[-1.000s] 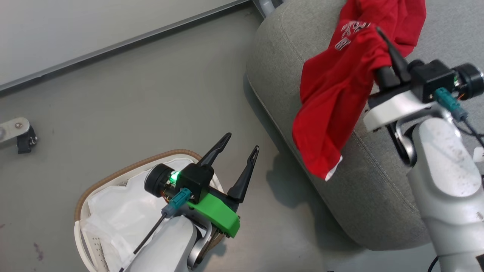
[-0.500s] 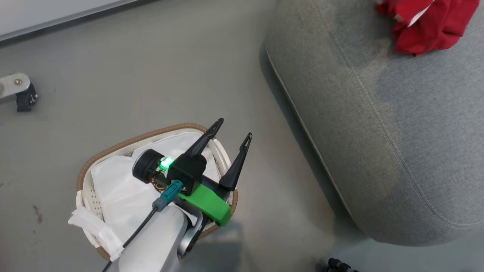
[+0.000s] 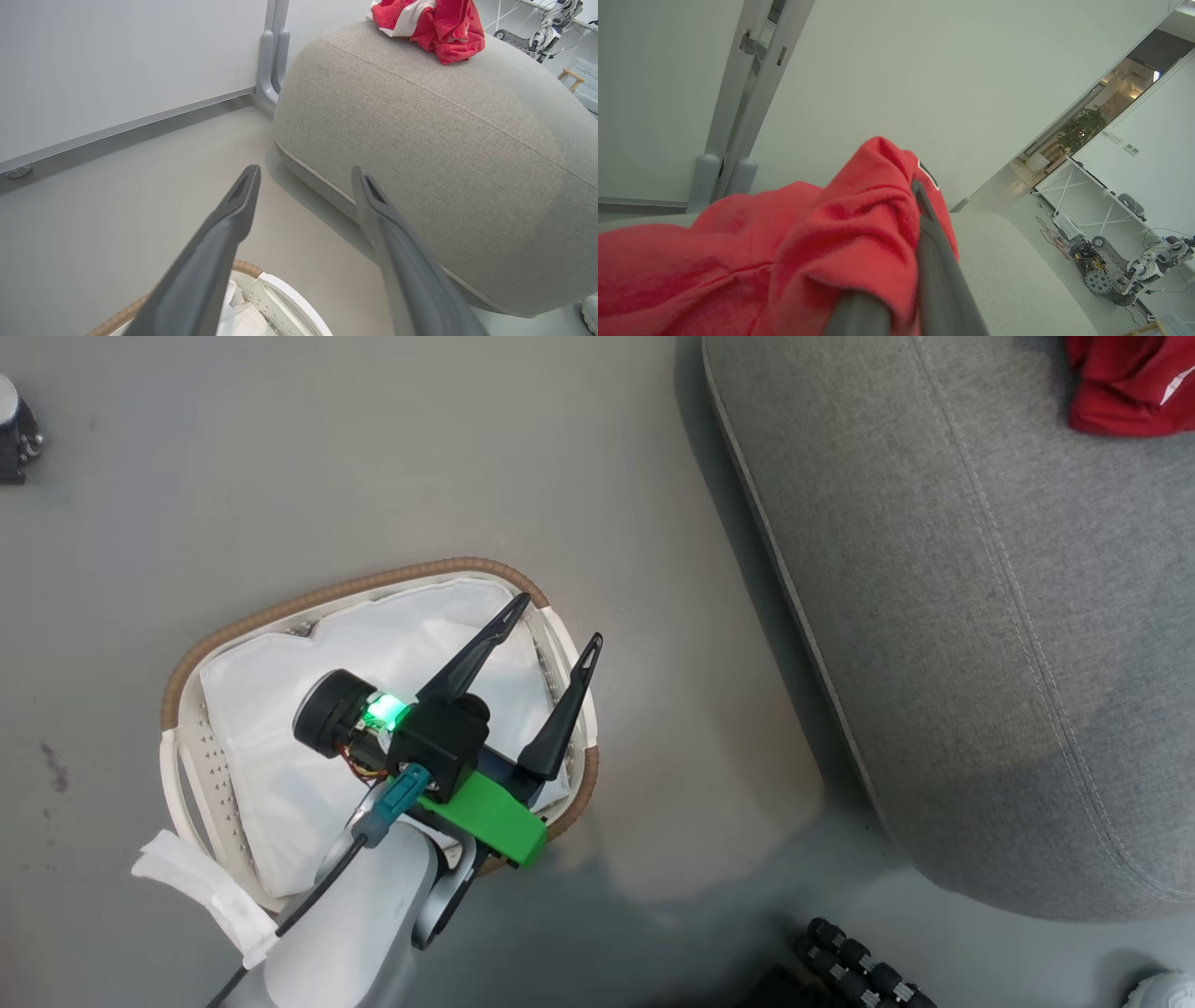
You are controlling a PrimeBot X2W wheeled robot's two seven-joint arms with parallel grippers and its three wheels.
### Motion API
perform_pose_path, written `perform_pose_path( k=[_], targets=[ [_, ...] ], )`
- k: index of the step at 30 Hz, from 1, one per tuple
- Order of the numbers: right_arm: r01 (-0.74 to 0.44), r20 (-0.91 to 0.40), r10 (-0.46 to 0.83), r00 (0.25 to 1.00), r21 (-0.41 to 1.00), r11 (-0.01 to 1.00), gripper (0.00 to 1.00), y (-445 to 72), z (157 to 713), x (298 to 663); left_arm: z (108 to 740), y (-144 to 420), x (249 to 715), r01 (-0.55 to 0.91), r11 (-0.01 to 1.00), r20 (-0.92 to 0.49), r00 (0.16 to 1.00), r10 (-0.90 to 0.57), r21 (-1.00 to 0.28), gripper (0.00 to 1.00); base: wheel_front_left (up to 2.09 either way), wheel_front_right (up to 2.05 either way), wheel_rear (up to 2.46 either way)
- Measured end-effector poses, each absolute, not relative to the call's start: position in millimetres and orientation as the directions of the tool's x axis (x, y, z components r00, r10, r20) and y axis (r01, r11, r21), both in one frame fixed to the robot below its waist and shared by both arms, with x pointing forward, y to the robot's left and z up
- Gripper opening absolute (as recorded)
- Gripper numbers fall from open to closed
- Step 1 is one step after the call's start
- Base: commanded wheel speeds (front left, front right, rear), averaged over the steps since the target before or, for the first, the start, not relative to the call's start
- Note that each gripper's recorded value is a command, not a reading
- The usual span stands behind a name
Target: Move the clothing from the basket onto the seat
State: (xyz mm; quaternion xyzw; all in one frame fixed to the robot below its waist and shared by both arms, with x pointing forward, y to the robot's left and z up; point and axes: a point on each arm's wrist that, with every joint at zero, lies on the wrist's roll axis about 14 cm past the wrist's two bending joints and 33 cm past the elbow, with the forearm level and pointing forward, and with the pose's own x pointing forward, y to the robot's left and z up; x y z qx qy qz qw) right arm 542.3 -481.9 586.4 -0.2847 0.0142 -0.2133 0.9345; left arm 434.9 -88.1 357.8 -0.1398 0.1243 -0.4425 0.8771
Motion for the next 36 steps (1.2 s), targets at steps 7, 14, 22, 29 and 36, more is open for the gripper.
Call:
perform_pose_path(
  k=[7, 14, 22, 29, 36],
  targets=[
    [0.339, -0.164, -0.474, 0.865, -0.505, 0.794, 0.2, -476.3, 461.3, 506.4, 326.7, -84.3, 436.1, 0.732, 0.571, -0.14, 0.564, -0.814, -0.373, 1.0, 0.0, 0.0, 0.0],
    [0.347, -0.178, -0.481, 0.858, -0.49, 0.8, 1.0, -468.2, 448.8, 483.4, 328.0, -89.4, 436.5, 0.743, 0.557, -0.131, 0.552, -0.823, -0.37, 1.0, 0.0, 0.0, 0.0],
    [0.336, -0.205, -0.466, 0.861, -0.458, 0.823, 1.0, -451.3, 440.6, 447.4, 357.7, -94.3, 435.4, 0.751, 0.557, -0.089, 0.566, -0.819, -0.354, 1.0, 0.0, 0.0, 0.0],
    [0.331, -0.143, -0.437, 0.888, -0.461, 0.823, 1.0, -446.5, 472.3, 435.9, 391.2, -90.6, 435.3, 0.732, 0.587, -0.052, 0.61, -0.791, -0.347, 1.0, 0.0, 0.0, 0.0],
    [0.311, -0.024, -0.356, 0.934, -0.437, 0.844, 1.0, -423.9, 521.4, 448.4, 430.2, -73.1, 435.7, 0.689, 0.648, -0.009, 0.683, -0.73, -0.326, 1.0, 0.0, 0.0, 0.0]
  ],
)
